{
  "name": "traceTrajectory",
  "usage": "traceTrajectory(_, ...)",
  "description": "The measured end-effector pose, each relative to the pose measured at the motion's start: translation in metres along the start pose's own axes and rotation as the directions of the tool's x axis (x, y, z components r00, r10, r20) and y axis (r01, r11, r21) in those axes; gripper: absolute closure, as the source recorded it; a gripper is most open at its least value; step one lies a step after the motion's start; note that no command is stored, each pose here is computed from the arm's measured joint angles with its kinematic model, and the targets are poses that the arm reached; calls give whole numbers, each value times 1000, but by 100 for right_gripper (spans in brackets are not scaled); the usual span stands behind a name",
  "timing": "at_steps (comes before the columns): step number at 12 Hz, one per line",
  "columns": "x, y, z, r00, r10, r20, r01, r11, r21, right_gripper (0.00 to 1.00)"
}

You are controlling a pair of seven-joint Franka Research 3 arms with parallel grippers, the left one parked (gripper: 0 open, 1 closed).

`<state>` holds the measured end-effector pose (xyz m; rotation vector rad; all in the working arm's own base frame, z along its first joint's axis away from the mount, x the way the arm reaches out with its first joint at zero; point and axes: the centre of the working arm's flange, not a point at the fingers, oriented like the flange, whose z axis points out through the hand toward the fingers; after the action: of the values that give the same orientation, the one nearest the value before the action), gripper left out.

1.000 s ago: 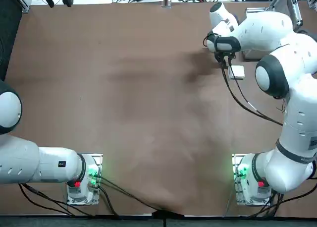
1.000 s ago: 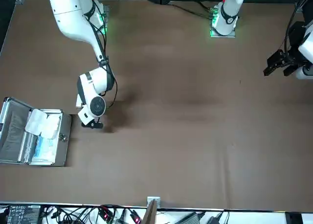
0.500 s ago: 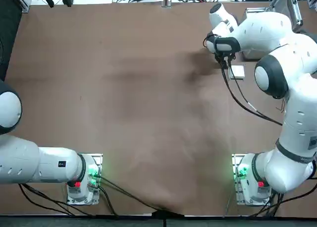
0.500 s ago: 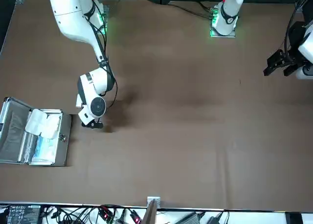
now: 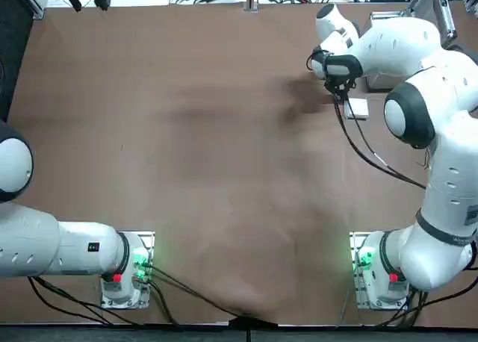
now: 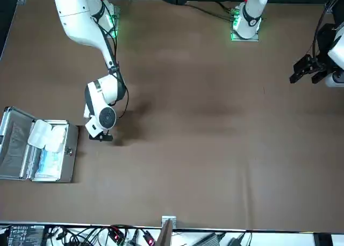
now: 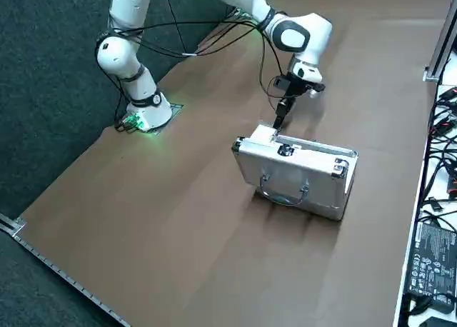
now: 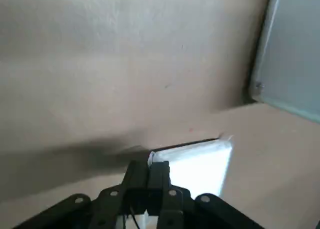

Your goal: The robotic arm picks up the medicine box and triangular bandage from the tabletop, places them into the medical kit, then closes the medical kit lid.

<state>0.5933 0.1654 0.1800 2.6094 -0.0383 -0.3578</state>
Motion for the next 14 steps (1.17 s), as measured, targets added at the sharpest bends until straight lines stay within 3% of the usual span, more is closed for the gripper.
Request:
traceTrajectory(6, 14, 34, -95, 996, 66, -61, -65, 998, 24, 99)
traceTrajectory(10, 12, 77, -166, 981, 132, -142, -121, 989, 84, 99)
traceTrajectory(14, 18, 139, -208, 950, 233, -207, -207, 968, 139, 99)
